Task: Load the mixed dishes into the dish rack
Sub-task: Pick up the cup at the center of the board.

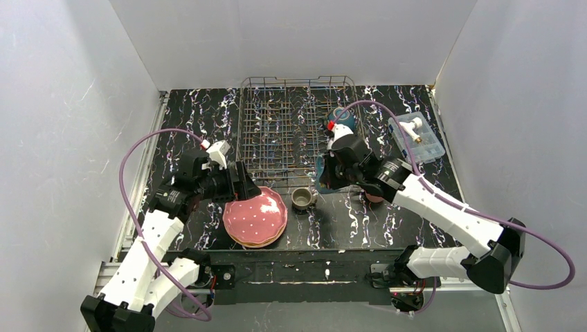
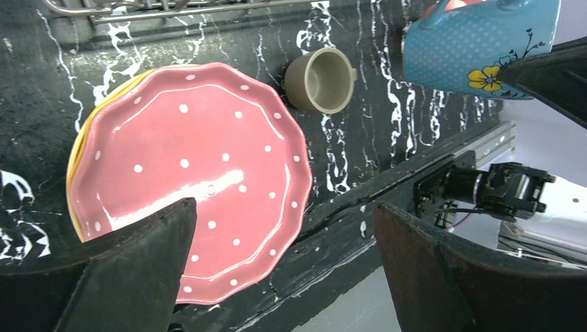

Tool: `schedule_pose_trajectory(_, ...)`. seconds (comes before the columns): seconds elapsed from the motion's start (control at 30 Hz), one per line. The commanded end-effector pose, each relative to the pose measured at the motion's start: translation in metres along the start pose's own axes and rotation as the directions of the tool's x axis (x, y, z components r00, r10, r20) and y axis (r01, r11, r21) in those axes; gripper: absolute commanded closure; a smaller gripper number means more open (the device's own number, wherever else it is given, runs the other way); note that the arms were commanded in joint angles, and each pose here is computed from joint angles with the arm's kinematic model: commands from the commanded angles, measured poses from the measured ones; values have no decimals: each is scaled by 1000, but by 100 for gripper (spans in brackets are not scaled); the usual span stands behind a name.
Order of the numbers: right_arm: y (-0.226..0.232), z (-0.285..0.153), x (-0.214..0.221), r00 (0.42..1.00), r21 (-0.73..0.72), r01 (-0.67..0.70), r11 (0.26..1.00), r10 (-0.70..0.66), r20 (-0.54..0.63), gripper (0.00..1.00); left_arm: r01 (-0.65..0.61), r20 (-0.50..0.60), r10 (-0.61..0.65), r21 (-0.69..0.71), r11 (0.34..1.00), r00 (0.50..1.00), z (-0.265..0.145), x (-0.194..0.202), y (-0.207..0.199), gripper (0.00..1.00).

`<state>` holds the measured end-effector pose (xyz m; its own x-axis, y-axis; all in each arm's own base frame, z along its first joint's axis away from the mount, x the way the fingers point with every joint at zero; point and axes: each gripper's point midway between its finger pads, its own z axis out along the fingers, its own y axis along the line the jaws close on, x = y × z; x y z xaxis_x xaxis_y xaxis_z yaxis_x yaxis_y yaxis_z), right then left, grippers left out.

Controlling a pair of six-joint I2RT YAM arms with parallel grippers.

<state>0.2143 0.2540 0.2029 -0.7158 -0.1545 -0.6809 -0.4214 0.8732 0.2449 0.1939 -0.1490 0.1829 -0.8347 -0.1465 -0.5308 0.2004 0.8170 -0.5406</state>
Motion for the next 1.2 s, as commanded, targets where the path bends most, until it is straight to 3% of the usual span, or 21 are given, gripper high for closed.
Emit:
schedule_pose_trajectory(0.0, 41, -34, -59, 970, -205, -88, 975, 131, 206, 99, 30, 26, -33, 108, 994, 999, -8, 0, -21, 2)
schedule_pose_trajectory(0.43, 84, -57, -91, 898, -468, -211, 858, 359, 254, 99, 102, 99, -139, 313, 944, 985, -25, -13, -62, 2)
schedule_pose_trajectory(0.67, 94, -86, -117, 813, -594, -251, 764, 500, 298, 99, 140, 122, -211, 428, 893, 970, -36, -23, -83, 2)
schedule_pose_trajectory(1.17, 108, -124, -143, 677, -791, -280, 544, 696, 239, 99, 139, 172, -306, 618, 774, 936, -59, -45, -115, 2)
